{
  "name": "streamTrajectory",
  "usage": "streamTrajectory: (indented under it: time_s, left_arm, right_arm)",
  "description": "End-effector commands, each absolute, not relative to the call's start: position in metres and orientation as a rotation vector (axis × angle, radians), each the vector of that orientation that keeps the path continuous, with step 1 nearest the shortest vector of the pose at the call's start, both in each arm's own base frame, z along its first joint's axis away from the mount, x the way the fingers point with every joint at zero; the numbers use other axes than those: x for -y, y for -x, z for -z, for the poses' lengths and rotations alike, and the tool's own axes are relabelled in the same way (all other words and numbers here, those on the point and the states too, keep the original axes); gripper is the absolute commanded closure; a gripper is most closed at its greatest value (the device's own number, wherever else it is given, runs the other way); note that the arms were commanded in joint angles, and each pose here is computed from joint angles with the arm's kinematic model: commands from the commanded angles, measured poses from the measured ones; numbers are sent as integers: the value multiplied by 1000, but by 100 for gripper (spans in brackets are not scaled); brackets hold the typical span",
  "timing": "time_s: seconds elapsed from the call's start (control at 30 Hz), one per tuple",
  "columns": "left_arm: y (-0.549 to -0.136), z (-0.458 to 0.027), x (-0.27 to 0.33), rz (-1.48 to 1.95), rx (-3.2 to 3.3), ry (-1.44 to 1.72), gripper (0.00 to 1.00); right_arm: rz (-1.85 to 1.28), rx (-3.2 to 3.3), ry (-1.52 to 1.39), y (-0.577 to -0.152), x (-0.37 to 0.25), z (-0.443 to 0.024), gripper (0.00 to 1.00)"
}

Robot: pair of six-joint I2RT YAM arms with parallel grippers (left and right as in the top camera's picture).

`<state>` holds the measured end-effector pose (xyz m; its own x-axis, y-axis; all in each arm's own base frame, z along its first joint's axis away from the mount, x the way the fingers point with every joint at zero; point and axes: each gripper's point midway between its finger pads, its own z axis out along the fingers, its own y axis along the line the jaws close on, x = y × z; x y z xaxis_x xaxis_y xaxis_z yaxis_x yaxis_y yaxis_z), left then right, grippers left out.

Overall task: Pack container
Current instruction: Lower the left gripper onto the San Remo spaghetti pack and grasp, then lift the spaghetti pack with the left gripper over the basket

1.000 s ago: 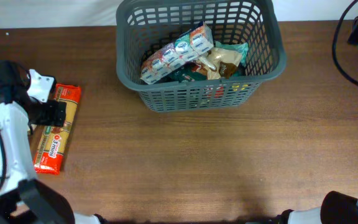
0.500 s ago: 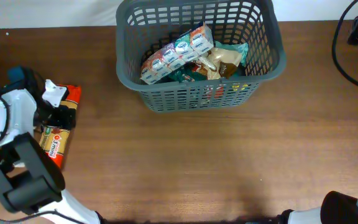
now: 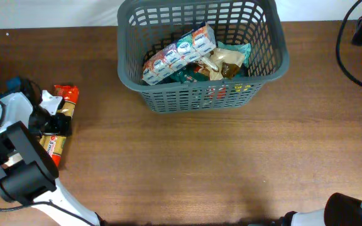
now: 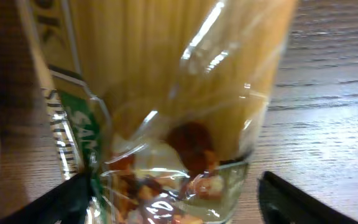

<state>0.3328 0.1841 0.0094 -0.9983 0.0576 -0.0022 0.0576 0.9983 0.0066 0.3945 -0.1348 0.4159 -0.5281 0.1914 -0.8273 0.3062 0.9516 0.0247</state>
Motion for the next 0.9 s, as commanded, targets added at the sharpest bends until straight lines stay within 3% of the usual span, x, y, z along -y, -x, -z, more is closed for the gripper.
streamTrajectory:
  time_s: [0.0,0.13,0.3,0.4,0.43,0.47,0.7,0.87]
  left_arm:
    - [-317,23,-177,96,-3219,-43,32]
    - [-318,25,-178,94,-3217,-43,56]
    - [-320,28,-183,55,-3214,-45,61]
    - [-318,34,-181,70,-3230,-45,73]
    - [-316,37,-180,81,-3240,-45,80]
    - [-314,41,-179,92,-3253,-39,98]
    - [-324,37,-167,158,-3238,24,99]
    - [-364,-7,-151,240,-3157,-44,99]
  right_arm:
    - [148,-2128,-362,-391,136,-420,1]
    - [148,-2128,-362,-391,136,-420,1]
    - [148,-2128,-362,-391,136,-420,1]
    - [148,-2128,-362,-391,136,-420,1]
    - [148,-2128,-362,-391,136,-420,1]
    - [147,-2128,-362,-391,136,-420,1]
    - [148,-2128,-362,-391,136,-420,1]
    - [147,-2128,-362,-391,136,-420,1]
